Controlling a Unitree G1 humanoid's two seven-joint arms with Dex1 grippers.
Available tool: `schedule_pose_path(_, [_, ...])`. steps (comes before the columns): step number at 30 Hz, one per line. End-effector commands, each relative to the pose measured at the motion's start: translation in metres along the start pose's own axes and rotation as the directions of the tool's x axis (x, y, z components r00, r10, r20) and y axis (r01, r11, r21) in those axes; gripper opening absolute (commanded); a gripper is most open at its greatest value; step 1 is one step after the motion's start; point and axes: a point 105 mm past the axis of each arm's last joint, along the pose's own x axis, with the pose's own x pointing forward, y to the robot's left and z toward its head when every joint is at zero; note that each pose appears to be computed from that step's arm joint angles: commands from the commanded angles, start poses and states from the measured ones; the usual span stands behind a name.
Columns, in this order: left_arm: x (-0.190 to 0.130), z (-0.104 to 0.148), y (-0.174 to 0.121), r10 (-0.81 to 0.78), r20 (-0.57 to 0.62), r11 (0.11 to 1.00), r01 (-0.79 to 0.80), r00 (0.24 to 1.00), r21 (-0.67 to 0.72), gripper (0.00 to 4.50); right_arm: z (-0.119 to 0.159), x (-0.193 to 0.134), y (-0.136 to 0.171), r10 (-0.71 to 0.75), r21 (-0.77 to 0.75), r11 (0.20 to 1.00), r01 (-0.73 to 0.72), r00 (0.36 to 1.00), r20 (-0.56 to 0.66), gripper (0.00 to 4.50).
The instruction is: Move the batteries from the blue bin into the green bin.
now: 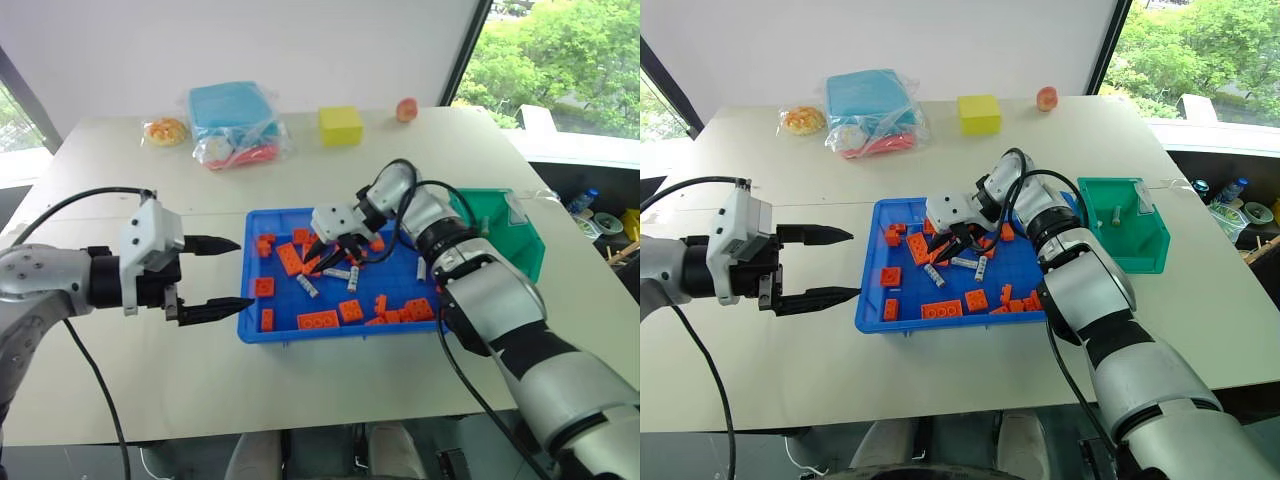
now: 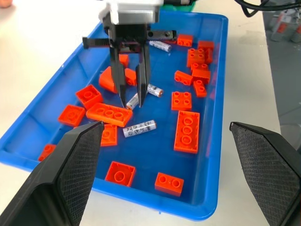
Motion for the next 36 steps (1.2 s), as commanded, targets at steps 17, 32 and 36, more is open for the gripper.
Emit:
schedule_pose_path(17, [0.002, 0.004, 0.005, -0.046, -0.019, 0.998, 0.047, 0.999, 0.036, 4.50, 0.011, 0.004, 0.049, -0.353, 0.741, 0.628, 0.238, 0.936, -0.002, 3.80])
schedule_pose_path(32, [0.004, 0.011, 0.010, -0.082, -0.012, 0.995, 0.083, 0.997, 0.054, 4.50, -0.023, 0.035, 0.051, -0.392, 0.837, 0.458, 0.299, 0.913, -0.111, 3.80])
schedule_pose_path(36, [0.003, 0.010, 0.009, -0.085, -0.016, 0.995, 0.086, 0.996, 0.056, 4.50, -0.033, 0.037, 0.057, -0.381, 0.830, 0.459, 0.316, 0.914, -0.137, 3.80])
